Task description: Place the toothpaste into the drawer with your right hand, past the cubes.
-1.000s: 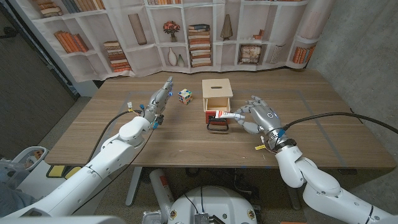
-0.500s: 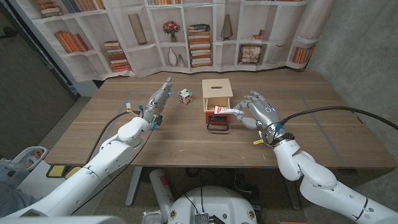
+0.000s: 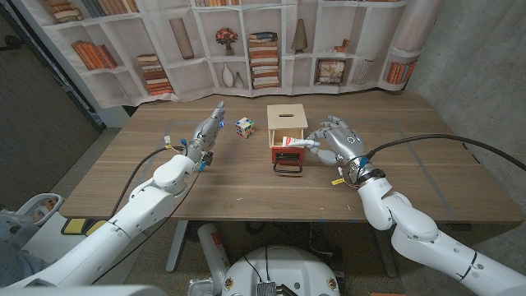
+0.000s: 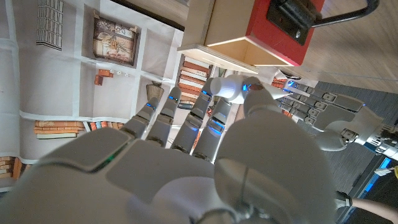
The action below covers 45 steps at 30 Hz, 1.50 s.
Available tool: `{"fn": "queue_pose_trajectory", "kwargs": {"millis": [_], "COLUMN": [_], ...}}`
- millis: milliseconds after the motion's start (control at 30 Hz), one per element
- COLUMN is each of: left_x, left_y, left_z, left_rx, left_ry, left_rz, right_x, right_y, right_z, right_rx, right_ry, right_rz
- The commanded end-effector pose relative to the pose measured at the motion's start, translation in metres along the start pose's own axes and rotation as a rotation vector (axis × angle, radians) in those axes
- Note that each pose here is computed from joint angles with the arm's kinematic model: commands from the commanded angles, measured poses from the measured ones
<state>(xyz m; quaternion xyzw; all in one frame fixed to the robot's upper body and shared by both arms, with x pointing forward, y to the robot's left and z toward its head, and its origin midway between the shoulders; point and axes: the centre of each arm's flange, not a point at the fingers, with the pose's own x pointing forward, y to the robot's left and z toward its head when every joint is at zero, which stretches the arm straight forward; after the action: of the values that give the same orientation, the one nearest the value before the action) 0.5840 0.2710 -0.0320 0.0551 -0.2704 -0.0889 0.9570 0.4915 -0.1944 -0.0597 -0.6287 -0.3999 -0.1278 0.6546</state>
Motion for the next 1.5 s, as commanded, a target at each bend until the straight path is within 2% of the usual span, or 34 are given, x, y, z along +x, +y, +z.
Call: {"fn": "queue_pose_trajectory", "kwargs": {"millis": [33, 467, 867, 1167, 1500], "left_x": [-0.005, -0.008, -0.011, -0.017, -0.022], "left_y": [0.002, 0.002, 0.002, 0.004, 0.006], "left_z": [0.001, 0.002, 0.001, -0.002, -0.003], "left_rx": [-0.002, 0.000, 0.001, -0.004, -0.004], "left_ry": [-0.004, -0.004, -0.002, 0.001, 0.003], "left_rz": [0.013, 0.028, 0.030, 0.033, 0.038], "right_x": [0.016, 0.029, 0.036, 0.045, 0.052], "right_y": [0.000, 0.001, -0.001, -0.001, -0.002], "right_z": [-0.003, -0.008, -0.008, -0.005, -0.008], "right_rx": [-0.041, -0.070, -0.155, -0.212, -0.248], "right_ry": [-0.006, -0.013, -0.029, -0.045, -0.042], "right_rz": [-0.019, -0.042, -0.062, -0.047, -0.033]}}
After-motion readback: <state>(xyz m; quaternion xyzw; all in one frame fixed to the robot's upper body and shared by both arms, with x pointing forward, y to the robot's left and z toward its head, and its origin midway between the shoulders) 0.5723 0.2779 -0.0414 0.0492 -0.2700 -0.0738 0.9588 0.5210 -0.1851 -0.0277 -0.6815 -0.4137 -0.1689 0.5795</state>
